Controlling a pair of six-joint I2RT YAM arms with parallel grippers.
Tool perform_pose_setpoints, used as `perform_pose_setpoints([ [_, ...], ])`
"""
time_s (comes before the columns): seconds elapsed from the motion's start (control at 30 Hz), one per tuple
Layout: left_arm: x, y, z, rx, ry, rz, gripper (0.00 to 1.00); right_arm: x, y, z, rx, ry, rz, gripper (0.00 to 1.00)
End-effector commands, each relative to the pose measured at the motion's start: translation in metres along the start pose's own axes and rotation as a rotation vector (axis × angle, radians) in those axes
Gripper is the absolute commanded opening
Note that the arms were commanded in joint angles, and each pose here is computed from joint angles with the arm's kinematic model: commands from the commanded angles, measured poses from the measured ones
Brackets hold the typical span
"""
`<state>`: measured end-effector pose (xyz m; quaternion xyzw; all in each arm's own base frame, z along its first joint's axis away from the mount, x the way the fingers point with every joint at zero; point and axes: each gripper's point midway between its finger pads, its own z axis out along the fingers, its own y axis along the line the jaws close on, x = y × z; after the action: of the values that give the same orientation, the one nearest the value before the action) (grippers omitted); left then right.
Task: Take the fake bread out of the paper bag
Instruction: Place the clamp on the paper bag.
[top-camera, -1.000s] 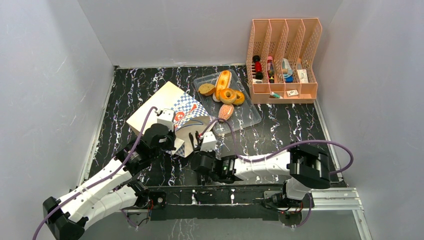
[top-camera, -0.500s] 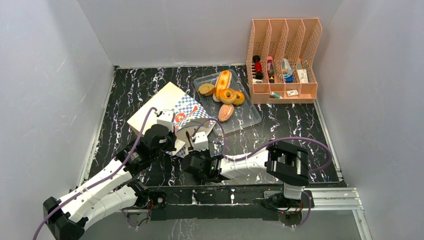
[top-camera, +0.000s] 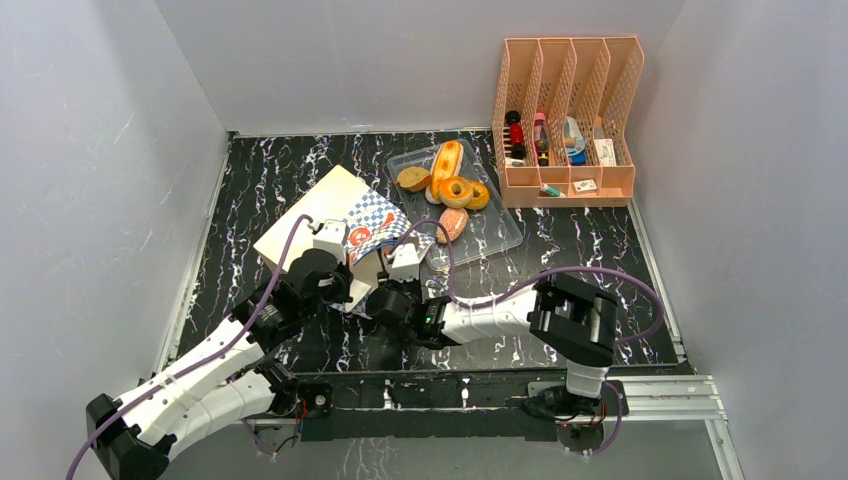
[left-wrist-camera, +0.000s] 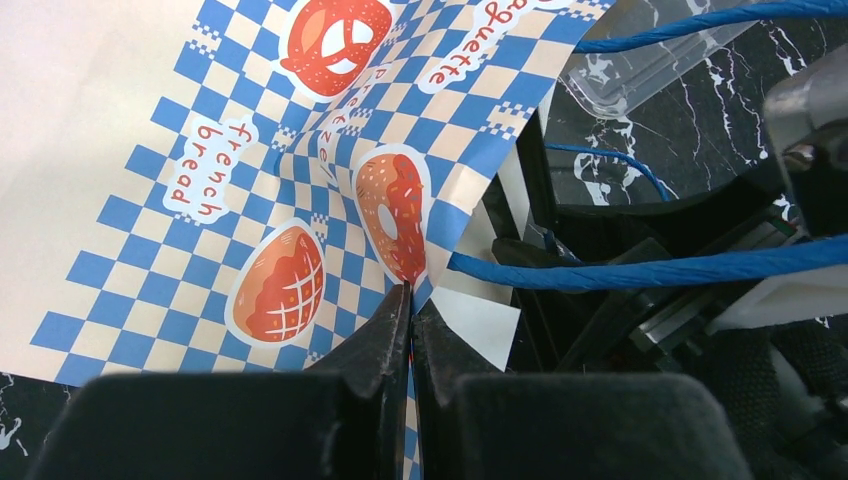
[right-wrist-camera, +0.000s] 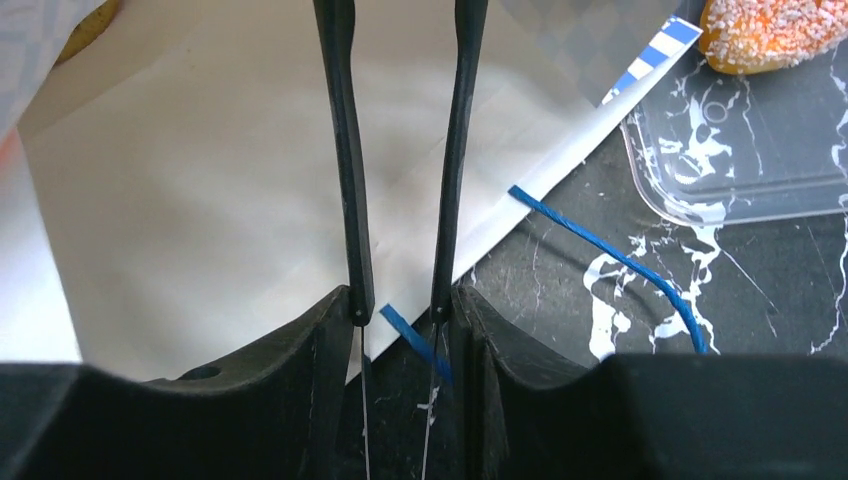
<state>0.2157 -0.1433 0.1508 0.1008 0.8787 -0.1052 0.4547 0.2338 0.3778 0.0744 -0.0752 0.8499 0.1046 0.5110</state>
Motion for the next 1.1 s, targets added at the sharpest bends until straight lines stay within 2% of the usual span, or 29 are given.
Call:
perform_pose_setpoints([
  [0.0, 0.001, -0.004, -0.003, 0.026, 0.007, -0.022, 0.0, -0.015, 0.012, 0.014, -0.018, -0.05, -0.001, 0.37],
  [0.3, 0.002, -0.009, -0.004, 0.056, 0.008, -0.019, 0.0, -0.019, 0.023, 0.033, -0.053, -0.046, -0.011, 0.38],
  [0.53, 0.002, -0.01, -0.005, 0.063, 0.009, -0.017, 0.0, -0.026, 0.024, 0.041, -0.047, -0.05, -0.03, 0.52],
  [0.77, 0.002, -0.011, -0.005, 0.068, 0.011, -0.015, 0.0, -0.021, 0.013, 0.023, -0.108, -0.074, 0.03, 0.56],
  [1.07, 0.002, -0.009, -0.007, 0.064, 0.007, -0.013, 0.0, -0.004, 0.01, -0.006, -0.118, -0.088, 0.016, 0.57],
])
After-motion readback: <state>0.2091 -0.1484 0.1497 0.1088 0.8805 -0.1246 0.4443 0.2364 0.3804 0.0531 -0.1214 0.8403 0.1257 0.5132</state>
